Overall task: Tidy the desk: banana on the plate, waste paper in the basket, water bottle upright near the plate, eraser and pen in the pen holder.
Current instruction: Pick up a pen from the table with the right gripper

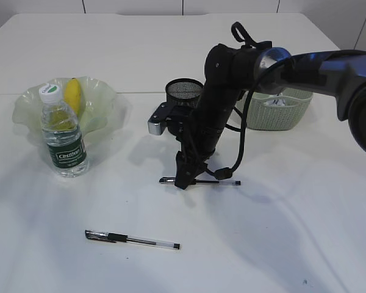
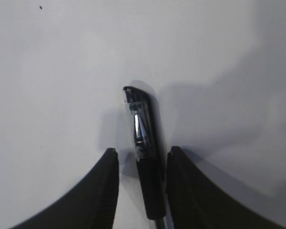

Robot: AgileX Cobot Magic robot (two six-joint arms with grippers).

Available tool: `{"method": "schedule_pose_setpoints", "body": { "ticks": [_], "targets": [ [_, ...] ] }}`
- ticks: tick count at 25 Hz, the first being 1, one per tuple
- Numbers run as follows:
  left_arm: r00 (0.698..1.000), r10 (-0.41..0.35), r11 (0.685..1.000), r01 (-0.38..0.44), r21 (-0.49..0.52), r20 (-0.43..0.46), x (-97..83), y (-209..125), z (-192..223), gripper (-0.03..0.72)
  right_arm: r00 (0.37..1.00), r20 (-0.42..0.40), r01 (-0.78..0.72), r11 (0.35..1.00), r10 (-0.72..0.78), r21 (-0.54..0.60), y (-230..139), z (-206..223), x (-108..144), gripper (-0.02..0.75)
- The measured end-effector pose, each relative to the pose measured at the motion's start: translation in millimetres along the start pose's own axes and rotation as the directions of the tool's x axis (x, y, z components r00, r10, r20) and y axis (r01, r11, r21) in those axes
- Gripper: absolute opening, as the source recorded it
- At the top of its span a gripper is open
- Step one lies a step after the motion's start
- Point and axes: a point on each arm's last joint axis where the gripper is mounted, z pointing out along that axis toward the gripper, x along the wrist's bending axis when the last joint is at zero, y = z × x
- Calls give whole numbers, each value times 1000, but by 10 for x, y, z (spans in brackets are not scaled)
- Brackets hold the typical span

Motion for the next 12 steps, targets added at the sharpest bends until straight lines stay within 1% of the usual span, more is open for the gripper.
{"method": "schedule_pose_setpoints", "body": {
  "ticks": [12],
  "targets": [
    [1000,-11,1000,11,3,4,-3,-3,0,214,1000,22,18,999,-19,33,-26,-6,-21,259]
  ]
}}
